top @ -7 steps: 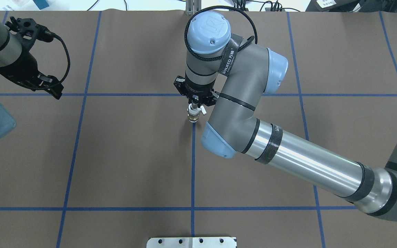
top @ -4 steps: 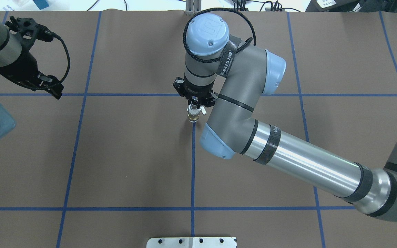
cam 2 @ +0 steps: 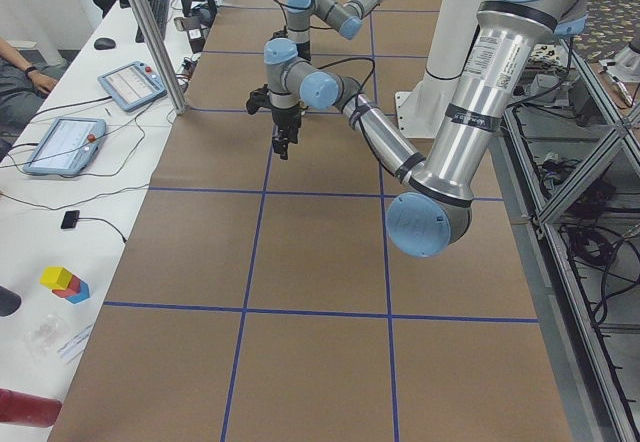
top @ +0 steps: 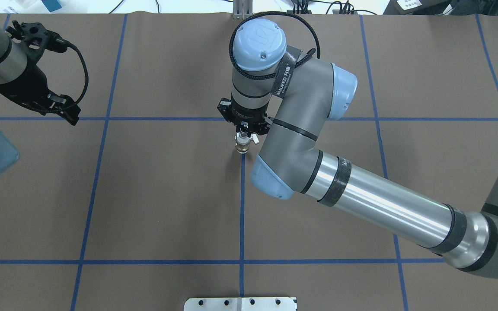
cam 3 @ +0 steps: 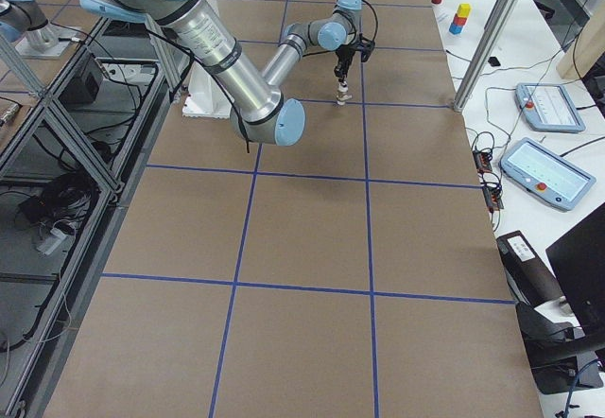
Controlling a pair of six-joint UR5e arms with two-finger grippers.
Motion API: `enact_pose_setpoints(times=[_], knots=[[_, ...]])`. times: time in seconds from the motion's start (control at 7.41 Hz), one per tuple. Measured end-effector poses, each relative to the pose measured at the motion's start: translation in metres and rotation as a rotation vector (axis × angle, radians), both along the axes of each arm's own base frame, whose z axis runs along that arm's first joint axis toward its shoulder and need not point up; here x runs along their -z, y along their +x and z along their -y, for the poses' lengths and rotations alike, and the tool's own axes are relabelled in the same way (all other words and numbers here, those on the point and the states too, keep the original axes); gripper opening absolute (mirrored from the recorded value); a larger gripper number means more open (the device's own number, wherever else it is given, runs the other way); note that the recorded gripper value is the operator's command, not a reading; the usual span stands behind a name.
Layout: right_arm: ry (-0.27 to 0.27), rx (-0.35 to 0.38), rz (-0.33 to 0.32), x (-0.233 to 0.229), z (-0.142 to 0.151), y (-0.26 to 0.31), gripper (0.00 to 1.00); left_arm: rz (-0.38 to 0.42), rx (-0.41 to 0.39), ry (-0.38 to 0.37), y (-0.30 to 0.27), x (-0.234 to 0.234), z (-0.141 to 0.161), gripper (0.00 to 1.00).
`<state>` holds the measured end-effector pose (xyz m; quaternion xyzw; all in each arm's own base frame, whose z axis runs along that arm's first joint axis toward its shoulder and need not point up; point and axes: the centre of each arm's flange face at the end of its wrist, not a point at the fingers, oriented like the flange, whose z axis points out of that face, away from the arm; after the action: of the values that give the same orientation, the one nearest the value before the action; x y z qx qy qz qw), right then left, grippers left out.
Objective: Assemble PPR valve and pipe with both arms
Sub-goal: 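Press the chrome elbow down onto the valve top with the right gripper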
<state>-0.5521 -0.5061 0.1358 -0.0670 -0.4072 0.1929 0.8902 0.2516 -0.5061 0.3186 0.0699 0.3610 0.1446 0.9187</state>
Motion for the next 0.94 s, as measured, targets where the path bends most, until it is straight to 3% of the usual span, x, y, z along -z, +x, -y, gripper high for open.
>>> enact_pose_setpoints(times=[0.14, 0.54, 0.68, 0.94], knots=[[-0.001, -0.001, 0.0, 0.0, 0.0, 0.0, 0.39, -0.002, 0.0, 0.0, 0.0, 0.001, -0.001, 0.77], [-0.001, -0.001, -0.001, -0.001, 0.001, 0.0, 0.54, -0.017, -0.004, -0.007, -0.001, 0.007, -0.004, 0.78], [0.0, -0.001, -0.002, -0.002, 0.002, 0.0, 0.72, -0.019, -0.003, -0.006, -0.002, 0.008, -0.005, 0.78], [0.001, -0.002, -0.004, -0.004, 0.004, -0.001, 0.74, -0.023, -0.003, -0.002, -0.003, 0.011, -0.007, 0.78]])
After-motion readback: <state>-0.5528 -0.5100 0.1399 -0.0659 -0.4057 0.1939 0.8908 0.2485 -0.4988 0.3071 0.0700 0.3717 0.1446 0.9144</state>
